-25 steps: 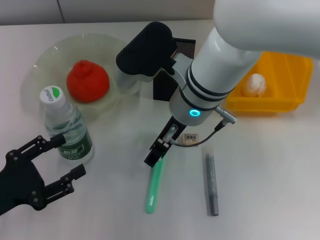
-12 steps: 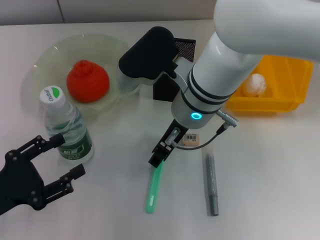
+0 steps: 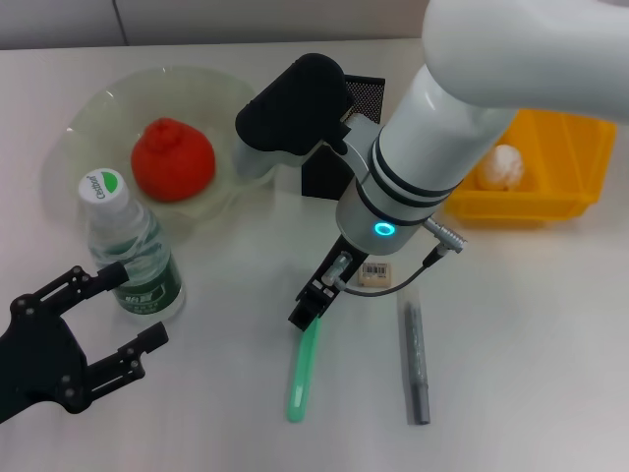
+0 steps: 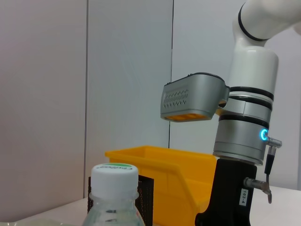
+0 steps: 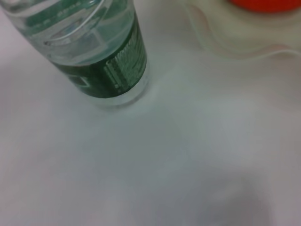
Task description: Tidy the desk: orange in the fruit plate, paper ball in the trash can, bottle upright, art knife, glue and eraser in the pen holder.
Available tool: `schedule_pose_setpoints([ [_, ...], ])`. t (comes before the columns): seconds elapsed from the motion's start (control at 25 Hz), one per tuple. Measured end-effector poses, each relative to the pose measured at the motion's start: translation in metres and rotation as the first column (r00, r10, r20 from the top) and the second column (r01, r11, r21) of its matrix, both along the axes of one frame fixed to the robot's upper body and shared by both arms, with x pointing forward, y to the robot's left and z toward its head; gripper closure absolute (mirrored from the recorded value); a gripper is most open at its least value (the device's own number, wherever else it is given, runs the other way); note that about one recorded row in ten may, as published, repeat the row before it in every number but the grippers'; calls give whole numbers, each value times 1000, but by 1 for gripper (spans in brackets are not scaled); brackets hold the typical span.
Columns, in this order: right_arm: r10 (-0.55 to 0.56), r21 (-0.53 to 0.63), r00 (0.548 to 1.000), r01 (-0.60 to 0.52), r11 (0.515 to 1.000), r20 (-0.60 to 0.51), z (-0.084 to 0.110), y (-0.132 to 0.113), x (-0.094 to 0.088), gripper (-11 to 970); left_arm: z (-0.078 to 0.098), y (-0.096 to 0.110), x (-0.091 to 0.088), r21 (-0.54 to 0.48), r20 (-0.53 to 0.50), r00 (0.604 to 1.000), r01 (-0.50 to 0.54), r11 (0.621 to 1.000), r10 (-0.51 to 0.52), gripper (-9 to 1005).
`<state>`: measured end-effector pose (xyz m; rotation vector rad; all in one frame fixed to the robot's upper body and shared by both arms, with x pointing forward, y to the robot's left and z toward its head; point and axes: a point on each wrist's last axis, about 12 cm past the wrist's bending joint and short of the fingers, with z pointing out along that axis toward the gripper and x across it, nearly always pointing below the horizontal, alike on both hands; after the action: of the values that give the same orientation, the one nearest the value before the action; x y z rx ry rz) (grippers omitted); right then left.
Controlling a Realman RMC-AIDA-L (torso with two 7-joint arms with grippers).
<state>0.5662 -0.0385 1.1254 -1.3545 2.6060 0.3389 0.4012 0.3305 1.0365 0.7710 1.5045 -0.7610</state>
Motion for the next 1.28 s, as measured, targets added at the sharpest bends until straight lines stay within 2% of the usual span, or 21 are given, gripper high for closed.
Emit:
schedule_pose_setpoints([
  [0.44,-21,3,1000,21,1000,-1,-1,-2,4,478,0,0,0,0,-1,1000,0,1000,0,231],
  [0.64,-20,3,1000,20,1000,5,-1,-2,4,607,0,0,0,0,-1,1000,-1,1000,1,231],
  [0.76,-11,-2,1000,11,1000,11,0,-1,4,610,0,0,0,1,-1,1000,-2,1000,2,231],
  [1.2,-4,4,1000,4,1000,28,1,0,7,763,-1,0,0,-2,-1,1000,-7,1000,7,231],
  [1.28,-7,7,1000,7,1000,22,2,0,7,762,-1,-1,1,-3,0,1000,-6,1000,6,231],
])
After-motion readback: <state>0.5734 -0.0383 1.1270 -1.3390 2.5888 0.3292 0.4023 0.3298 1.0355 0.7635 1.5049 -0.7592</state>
